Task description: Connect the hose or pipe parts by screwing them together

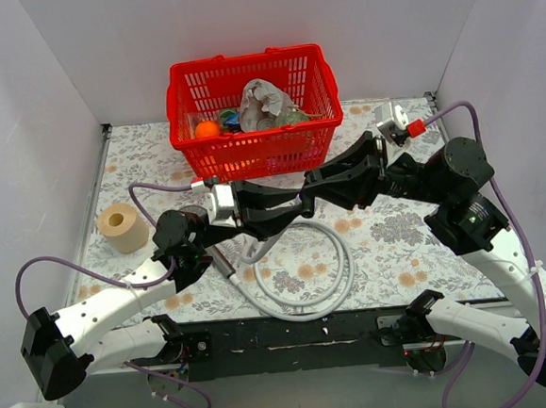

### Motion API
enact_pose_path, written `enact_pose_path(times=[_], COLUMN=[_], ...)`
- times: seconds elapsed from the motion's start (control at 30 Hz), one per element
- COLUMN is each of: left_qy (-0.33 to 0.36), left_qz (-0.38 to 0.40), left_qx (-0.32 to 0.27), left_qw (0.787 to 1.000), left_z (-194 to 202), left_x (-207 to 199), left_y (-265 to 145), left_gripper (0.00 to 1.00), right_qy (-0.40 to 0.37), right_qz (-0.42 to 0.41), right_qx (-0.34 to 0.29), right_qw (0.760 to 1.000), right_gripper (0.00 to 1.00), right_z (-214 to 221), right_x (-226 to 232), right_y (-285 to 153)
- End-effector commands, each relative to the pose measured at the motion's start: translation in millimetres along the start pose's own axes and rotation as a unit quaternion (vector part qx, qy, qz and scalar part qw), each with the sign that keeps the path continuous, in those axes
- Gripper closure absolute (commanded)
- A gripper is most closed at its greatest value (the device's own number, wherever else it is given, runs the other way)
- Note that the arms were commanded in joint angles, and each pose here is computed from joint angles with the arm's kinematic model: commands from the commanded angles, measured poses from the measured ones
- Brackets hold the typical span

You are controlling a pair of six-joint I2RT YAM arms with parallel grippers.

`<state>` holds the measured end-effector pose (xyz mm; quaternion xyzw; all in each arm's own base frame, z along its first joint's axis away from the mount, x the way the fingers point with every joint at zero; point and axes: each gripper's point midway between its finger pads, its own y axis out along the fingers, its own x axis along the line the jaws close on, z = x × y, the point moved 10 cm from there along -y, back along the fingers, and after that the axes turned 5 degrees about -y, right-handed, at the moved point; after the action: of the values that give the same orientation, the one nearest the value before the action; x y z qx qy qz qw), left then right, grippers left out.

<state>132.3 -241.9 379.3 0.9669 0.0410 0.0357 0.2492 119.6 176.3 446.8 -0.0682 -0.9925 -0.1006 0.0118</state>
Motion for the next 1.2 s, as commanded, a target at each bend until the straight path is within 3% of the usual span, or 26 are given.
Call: enact_pose_path(times=[0.0,0.67,0.87,1.17], left_qy=[0.075,0.118,0.129,0.127], left_qz=[0.018,-0.008,-0.014,-0.024], left_qx=[-0.124,-0.139,-0.141,-0.147], left_qw=[0.989,0.983,0.982,0.981], left_z=[-64.2,-71.1,-72.8,-73.3], left_x=[-8.3,-0.6,1.9,3.7], left_y=[14.7,15.2,17.1,17.6], left_gripper=[1.0,1.0,1.0,1.0], right_qy=[0.052,0.102,0.103,0.108], right_qz=[0.05,0.191,0.229,0.335], right_qx=[0.07,0.079,0.106,0.154], right_qw=[0.995,0.973,0.962,0.923], right_gripper=[0.99,0.99,0.99,0.99], right_z=[39.4,62.3,65.6,77.0], right_x=[-12.9,-29.4,-26.2,-8.5], right_y=[-0.7,-2.0,9.0,30.8])
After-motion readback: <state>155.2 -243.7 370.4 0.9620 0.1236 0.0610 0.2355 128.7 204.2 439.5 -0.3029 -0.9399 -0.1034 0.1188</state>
